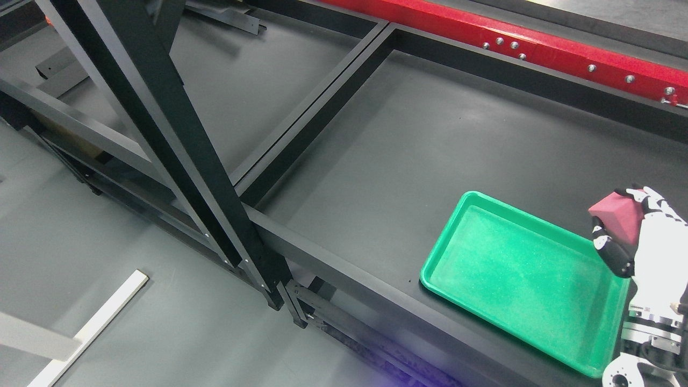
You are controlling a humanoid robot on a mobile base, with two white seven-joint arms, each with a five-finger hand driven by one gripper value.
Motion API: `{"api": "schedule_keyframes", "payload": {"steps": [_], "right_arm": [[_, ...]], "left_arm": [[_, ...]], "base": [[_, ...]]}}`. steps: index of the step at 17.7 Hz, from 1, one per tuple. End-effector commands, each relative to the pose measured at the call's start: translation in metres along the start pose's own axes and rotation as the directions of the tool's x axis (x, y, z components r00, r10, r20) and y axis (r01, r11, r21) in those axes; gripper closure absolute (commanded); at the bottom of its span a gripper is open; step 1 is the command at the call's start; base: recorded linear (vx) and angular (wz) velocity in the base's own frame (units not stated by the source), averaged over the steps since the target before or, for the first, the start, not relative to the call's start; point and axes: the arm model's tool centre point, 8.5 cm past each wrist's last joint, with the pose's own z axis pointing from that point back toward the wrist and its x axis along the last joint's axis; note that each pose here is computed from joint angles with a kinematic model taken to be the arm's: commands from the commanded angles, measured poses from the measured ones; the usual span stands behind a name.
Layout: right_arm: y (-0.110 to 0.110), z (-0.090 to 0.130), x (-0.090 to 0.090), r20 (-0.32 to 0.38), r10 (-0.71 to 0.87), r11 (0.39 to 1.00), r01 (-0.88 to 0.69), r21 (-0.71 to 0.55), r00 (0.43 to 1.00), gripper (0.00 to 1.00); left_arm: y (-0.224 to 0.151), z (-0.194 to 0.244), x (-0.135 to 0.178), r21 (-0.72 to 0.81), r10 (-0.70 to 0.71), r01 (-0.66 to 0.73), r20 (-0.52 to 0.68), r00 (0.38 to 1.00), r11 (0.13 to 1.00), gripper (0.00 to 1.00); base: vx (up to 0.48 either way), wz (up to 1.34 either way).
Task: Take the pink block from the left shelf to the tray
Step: 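Hold the pink block in the right hand while turning toward the desks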
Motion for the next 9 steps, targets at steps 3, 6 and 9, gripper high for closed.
{"api": "schedule_keyframes", "payload": {"steps": [3,6,9], "right_arm": [[-0.0124,-0.0029,-0.0064,-0.017,-0.004,0.999,0.004,-0.038,1.000,0.98],[-0.0123,-0.0033,-0.0060,-0.017,-0.007,0.999,0.007,-0.040,1.000,0.98],[-0.0126,-0.0033,-0.0064,-0.018,-0.007,0.999,0.006,-0.041,1.000,0.98]], "left_arm": [[0.0115,0.0016,-0.0051,0.017,-0.004,0.004,-0.008,1.000,1.000,0.00],[0.0115,0.0016,-0.0051,0.017,-0.004,0.004,-0.008,1.000,1.000,0.00],[0.0115,0.0016,-0.0051,0.017,-0.004,0.004,-0.008,1.000,1.000,0.00]], "base": [[-0.029,0.01],[-0.057,0.08],[-0.091,0.16]]}}
